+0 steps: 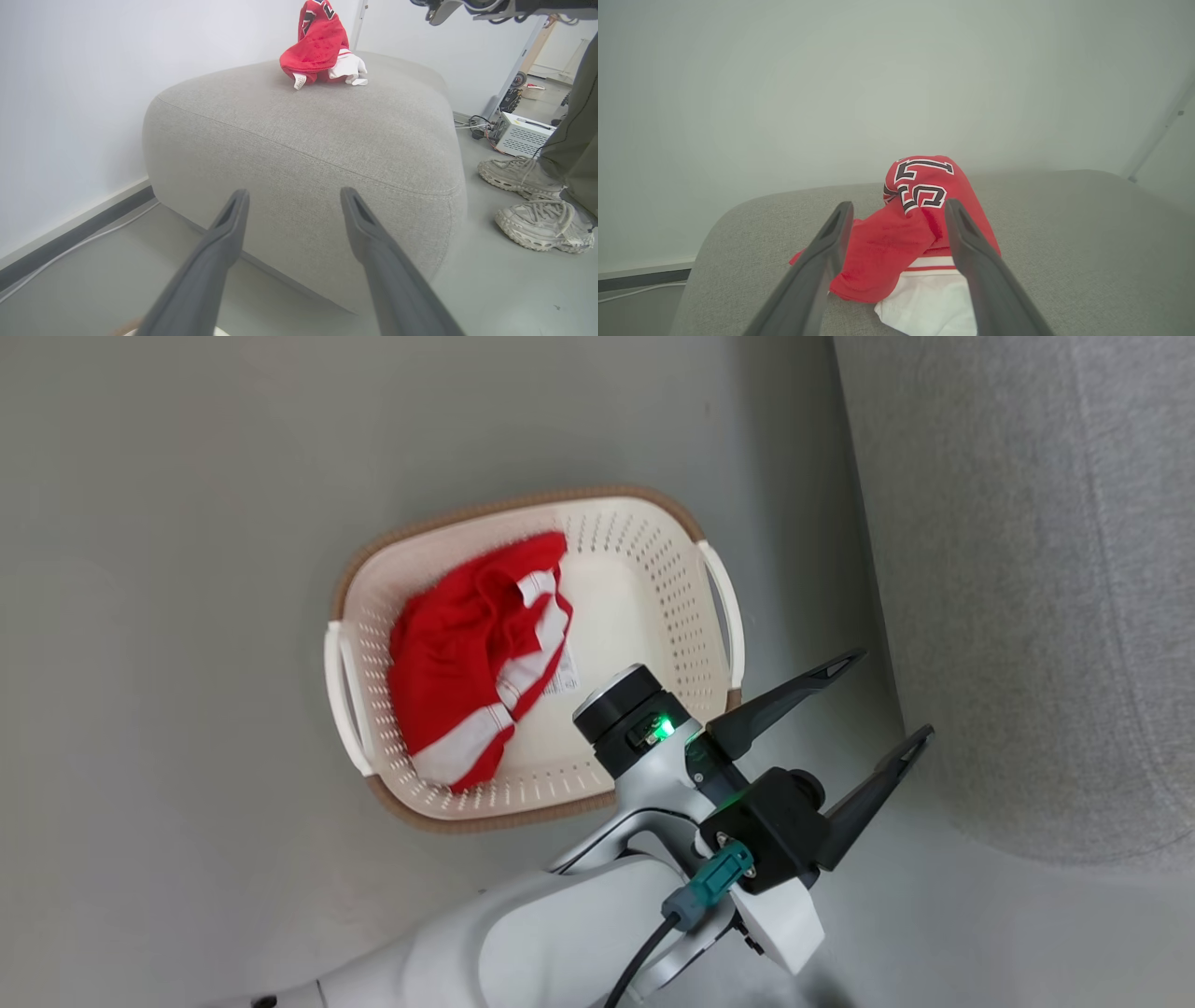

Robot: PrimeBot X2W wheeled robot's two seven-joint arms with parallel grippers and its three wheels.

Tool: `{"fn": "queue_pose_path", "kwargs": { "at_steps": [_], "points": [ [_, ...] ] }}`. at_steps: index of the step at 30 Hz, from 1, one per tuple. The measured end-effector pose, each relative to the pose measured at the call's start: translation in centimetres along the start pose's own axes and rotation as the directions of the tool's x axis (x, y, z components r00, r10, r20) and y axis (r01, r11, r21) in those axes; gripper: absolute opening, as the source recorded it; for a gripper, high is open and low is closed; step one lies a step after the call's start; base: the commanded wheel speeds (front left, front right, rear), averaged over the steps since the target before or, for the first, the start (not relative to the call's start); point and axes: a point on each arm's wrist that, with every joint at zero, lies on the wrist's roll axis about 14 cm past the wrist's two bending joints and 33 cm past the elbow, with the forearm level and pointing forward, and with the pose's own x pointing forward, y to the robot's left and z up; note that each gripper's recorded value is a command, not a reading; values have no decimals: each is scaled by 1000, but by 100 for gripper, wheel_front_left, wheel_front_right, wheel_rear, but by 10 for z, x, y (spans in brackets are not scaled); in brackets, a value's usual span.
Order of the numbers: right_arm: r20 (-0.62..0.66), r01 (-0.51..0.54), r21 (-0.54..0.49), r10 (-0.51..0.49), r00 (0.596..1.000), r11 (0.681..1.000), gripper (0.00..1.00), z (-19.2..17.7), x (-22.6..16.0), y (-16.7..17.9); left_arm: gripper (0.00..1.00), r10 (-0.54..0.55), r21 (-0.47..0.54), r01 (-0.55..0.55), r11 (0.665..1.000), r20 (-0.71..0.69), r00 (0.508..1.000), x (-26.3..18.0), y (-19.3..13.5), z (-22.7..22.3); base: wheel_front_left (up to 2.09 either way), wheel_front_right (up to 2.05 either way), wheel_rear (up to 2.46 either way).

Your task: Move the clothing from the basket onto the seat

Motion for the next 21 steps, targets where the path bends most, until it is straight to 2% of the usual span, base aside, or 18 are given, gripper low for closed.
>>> {"fn": "queue_pose_path", "kwargs": {
  "at_steps": [12,17,21],
  "points": [
    [142,-186,48,178,974,981,100,58,-46,52,100,131,50,-135,989,78,988,-32,1,57,0,0,0],
    [215,-272,56,254,943,961,100,83,-63,79,100,239,83,-247,966,98,966,-56,19,68,0,0,0],
    [250,-345,62,320,914,937,100,94,-80,104,100,339,96,-350,932,116,934,-86,41,76,0,0,0]
  ]
}}
